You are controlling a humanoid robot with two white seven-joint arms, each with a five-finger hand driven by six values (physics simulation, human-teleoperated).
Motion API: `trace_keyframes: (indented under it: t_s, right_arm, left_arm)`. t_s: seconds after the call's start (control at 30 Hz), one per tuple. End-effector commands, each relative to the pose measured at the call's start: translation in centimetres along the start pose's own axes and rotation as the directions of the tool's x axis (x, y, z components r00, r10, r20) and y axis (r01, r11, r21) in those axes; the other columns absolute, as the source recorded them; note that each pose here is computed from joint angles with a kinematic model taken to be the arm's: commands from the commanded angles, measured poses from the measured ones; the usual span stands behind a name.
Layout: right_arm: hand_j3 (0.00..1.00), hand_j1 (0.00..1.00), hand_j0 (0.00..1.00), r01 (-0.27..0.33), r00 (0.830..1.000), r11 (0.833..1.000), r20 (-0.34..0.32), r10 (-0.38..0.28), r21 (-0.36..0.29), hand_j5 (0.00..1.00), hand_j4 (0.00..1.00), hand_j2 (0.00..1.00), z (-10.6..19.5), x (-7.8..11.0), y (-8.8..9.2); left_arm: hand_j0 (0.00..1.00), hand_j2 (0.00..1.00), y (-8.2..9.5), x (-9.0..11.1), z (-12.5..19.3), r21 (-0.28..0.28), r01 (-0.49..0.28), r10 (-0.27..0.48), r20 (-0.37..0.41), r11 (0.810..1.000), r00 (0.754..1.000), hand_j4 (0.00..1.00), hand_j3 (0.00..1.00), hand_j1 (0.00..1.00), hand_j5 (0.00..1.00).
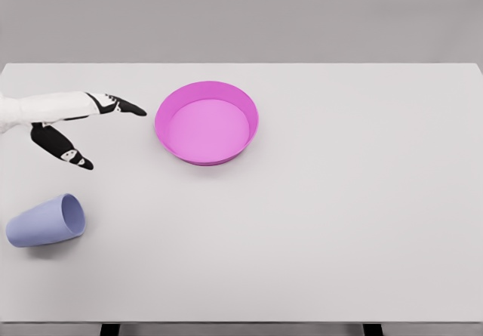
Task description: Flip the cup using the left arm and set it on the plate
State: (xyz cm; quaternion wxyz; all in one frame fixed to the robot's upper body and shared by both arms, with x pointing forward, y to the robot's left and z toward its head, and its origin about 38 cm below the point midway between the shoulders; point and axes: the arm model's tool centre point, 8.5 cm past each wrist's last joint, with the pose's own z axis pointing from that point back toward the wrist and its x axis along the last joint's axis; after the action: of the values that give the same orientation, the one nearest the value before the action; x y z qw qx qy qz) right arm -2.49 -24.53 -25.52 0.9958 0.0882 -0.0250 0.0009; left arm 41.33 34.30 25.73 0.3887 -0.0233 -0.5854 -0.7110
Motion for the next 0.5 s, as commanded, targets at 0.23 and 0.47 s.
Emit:
trace_keyframes:
  t_s: [0.23, 0.47]
  right_arm:
    - [1.00, 1.00, 1.00, 0.007, 1.000, 1.000, -0.006, -0.007, 0.003, 1.00, 1.00, 1.00, 0.0, -0.6, 0.0]
    - [1.00, 1.00, 1.00, 0.004, 1.000, 1.000, -0.007, -0.004, 0.003, 1.00, 1.00, 1.00, 0.0, -0.6, 0.0]
  left_arm:
    - [1.00, 1.00, 0.5, 3.0, 2.9, -0.011, 0.020, -0.020, 0.020, 1.000, 1.000, 1.00, 1.00, 1.00, 1.00]
    - [1.00, 1.00, 0.0, 5.5, 6.9, 0.002, -0.056, 0.056, 0.021, 0.998, 0.998, 1.00, 1.00, 1.00, 1.00]
